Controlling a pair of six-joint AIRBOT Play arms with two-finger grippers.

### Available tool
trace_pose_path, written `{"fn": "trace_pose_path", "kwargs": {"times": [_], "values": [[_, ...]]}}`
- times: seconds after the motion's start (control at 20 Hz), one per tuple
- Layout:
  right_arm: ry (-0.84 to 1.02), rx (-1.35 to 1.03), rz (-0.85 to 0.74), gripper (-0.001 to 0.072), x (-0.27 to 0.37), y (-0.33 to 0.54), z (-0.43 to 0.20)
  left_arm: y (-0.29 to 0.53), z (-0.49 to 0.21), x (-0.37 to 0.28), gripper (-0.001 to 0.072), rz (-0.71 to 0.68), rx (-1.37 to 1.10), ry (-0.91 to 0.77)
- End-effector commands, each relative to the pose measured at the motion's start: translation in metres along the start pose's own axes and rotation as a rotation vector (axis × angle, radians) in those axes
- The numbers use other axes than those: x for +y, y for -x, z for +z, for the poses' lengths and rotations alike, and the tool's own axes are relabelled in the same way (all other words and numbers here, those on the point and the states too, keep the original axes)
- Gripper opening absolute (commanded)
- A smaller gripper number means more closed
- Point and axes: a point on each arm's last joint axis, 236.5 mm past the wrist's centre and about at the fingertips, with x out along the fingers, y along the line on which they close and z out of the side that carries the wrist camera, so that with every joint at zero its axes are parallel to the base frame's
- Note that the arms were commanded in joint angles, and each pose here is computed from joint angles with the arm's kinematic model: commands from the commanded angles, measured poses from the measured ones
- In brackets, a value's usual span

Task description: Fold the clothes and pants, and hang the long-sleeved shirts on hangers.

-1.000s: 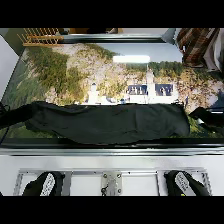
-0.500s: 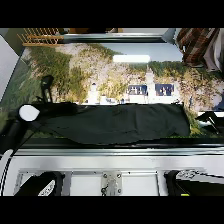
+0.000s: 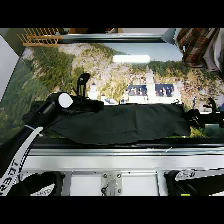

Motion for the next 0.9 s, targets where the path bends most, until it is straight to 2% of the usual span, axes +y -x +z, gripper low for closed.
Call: {"fn": "trace_pose_path", "kwargs": {"times": [0.0,0.05,0.1,0.15,0.2,0.25,0.35,0.55,0.85], "values": [[0.049,0.046,0.012,0.0704,0.017,-0.02,-0.003,-0.021,-0.008,-0.019,0.0017,-0.021,0.054,-0.034],[0.06,0.054,0.011,0.056,0.02,-0.023,-0.003,-0.025,-0.012,-0.023,0.0017,-0.024,0.065,-0.041],[0.066,0.06,0.012,0.0361,0.022,-0.025,-0.004,-0.028,-0.017,-0.028,0.0017,-0.031,0.076,-0.048],[0.071,0.065,0.011,0.0222,0.024,-0.027,-0.005,-0.032,-0.02,-0.031,0.0017,-0.034,0.086,-0.056],[0.074,0.07,0.014,0.0151,0.026,-0.028,-0.005,-0.037,-0.024,-0.035,0.0017,-0.036,0.095,-0.064],[0.078,0.078,0.014,0.0038,0.027,-0.027,-0.008,-0.043,-0.028,-0.037,0.0017,-0.037,0.105,-0.069],[0.073,0.087,-0.011,0.0017,0.027,-0.02,-0.011,-0.054,-0.037,-0.043,0.0017,-0.04,0.126,-0.081],[0.127,0.069,-0.203,0.0016,0.028,0.031,-0.012,-0.082,-0.036,-0.068,0.0017,-0.063,0.154,-0.132],[0.32,-0.009,-0.401,0.0016,0.115,0.102,-0.02,-0.144,-0.038,-0.123,0.0017,-0.114,0.197,-0.231]]}}
